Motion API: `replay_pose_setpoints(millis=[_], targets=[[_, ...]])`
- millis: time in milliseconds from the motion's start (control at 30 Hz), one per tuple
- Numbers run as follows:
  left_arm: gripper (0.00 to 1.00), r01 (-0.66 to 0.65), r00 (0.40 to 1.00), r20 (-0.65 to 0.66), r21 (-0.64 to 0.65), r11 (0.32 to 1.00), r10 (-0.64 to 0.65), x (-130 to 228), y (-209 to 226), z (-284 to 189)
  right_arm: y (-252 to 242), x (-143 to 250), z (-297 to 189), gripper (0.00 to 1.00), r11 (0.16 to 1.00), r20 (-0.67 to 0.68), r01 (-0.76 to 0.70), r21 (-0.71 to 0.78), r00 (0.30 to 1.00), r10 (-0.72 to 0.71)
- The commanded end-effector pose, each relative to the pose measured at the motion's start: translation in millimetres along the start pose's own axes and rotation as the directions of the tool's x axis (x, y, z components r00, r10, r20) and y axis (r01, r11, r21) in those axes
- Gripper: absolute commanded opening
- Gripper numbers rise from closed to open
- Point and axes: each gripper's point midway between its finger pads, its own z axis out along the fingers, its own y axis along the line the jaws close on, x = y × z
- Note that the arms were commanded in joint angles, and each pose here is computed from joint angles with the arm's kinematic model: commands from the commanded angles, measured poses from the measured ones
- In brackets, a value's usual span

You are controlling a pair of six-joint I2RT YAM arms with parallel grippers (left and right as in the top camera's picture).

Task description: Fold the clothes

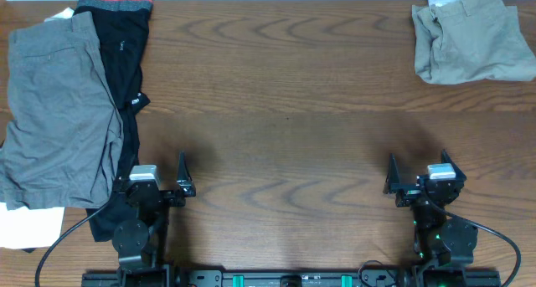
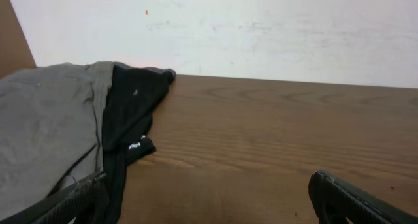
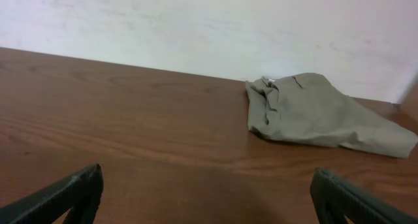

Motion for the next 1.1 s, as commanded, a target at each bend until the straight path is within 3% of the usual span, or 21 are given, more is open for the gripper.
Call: replay_pose_setpoints(millis=[0, 1067], targets=[[0.98, -0.008, 0.999, -0.045, 0.006, 1.0, 0.009, 14, 0, 0, 0, 1, 0, 0.99, 1.0, 0.001, -0.011, 0.004, 1.0, 0.011], [0.98, -0.007, 0.999, -0.044, 0.017, 1.0, 0.008, 14, -2, 1, -9, 2, 0, 0.99, 0.998, -0.006, -0.012, 0.058, 1.0, 0.012]])
